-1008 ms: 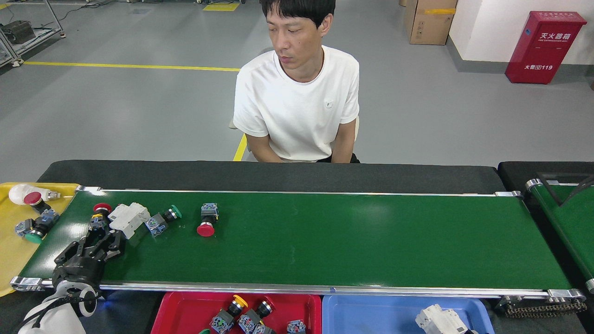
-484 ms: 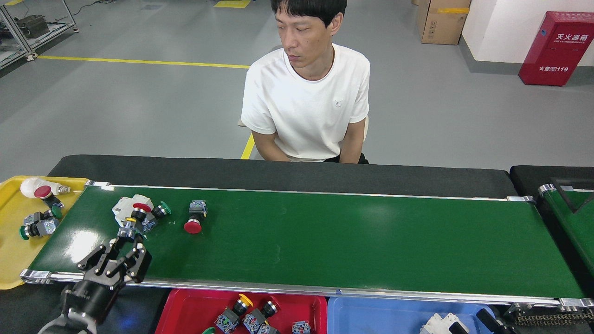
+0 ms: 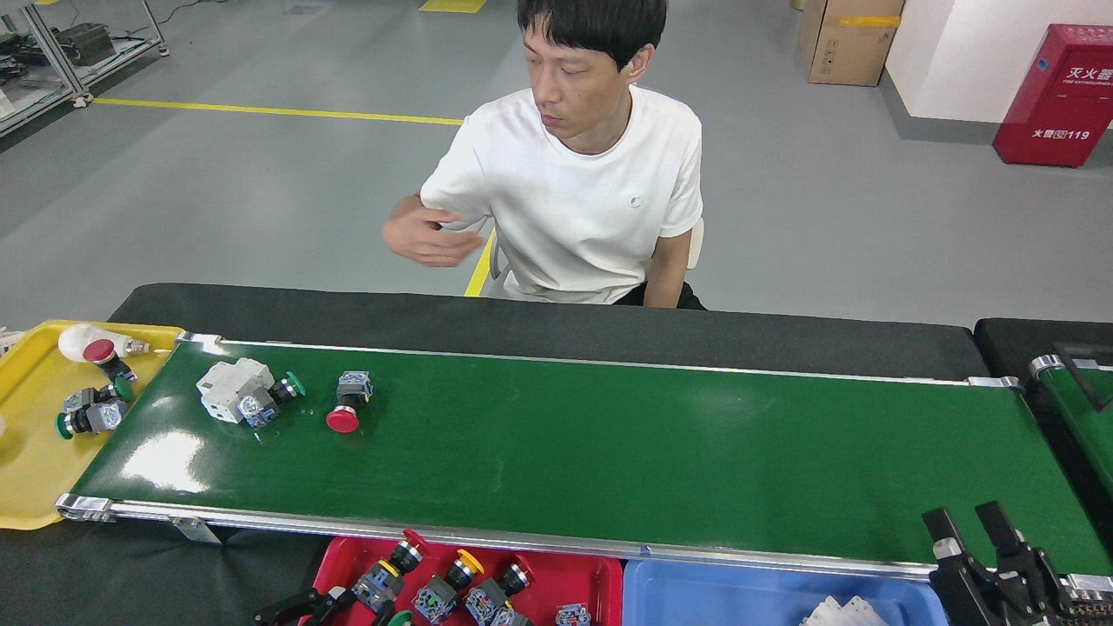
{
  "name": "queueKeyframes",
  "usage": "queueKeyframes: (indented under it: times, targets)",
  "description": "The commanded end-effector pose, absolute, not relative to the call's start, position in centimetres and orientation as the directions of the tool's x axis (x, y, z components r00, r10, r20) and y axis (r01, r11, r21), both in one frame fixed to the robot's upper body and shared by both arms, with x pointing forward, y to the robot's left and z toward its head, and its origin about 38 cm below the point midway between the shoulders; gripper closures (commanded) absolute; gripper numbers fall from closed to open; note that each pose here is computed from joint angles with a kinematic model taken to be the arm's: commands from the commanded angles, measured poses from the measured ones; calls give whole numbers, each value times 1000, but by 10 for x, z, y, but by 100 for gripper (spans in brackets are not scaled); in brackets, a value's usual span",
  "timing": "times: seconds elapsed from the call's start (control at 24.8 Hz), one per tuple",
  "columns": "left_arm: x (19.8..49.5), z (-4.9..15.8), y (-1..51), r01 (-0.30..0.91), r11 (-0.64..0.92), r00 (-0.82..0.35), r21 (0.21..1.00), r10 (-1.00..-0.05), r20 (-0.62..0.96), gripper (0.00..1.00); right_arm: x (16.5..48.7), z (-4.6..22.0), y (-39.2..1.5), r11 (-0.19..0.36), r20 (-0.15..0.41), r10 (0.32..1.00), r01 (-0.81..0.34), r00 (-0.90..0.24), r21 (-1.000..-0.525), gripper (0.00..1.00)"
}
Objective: Pick switch part from conveyor to tray
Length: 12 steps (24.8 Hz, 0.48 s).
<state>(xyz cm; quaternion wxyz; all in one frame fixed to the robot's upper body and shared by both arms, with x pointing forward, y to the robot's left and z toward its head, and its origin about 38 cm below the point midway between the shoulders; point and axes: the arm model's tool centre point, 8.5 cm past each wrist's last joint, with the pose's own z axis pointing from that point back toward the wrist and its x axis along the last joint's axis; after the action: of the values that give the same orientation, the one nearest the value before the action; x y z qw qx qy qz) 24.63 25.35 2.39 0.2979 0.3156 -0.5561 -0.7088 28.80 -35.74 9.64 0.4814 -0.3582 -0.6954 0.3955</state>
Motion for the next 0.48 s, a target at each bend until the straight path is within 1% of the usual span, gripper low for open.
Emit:
queueKeyframes:
  times: [0.0, 0.04, 0.12, 0.16, 0.24, 0.32, 0.36, 0.44]
  targets:
    - [249, 31, 253, 47, -180, -612, 983, -782, -114, 0, 302, 105, -358, 366, 327, 908, 115, -261, -924, 3]
    - [250, 33, 252, 45, -157, -602, 987, -793, -99, 0, 309, 105, -361, 344, 318, 926, 104, -203, -933, 3]
    - [255, 37, 261, 48, -87, -533, 995, -845, -48, 0, 322, 101, -354, 329, 318, 938, 71, -136, -942, 3]
    - [257, 39, 268, 48, -63, -491, 997, -871, -31, 0, 326, 99, -350, 326, 317, 940, 57, -125, -944, 3]
    - [262, 35, 285, 85, -22, -357, 996, -934, 9, 0, 331, 96, -342, 331, 325, 939, 35, -113, -943, 3]
    - [278, 38, 300, 89, 20, -210, 996, -977, 38, 0, 334, 93, -341, 334, 331, 940, 26, -87, -942, 3]
    - [284, 40, 306, 83, 29, -172, 996, -984, 43, 0, 334, 94, -342, 331, 328, 942, 25, -76, -943, 3]
    - [292, 39, 317, 82, 33, -119, 996, -992, 43, 0, 337, 95, -341, 305, 303, 950, 23, -71, -952, 3]
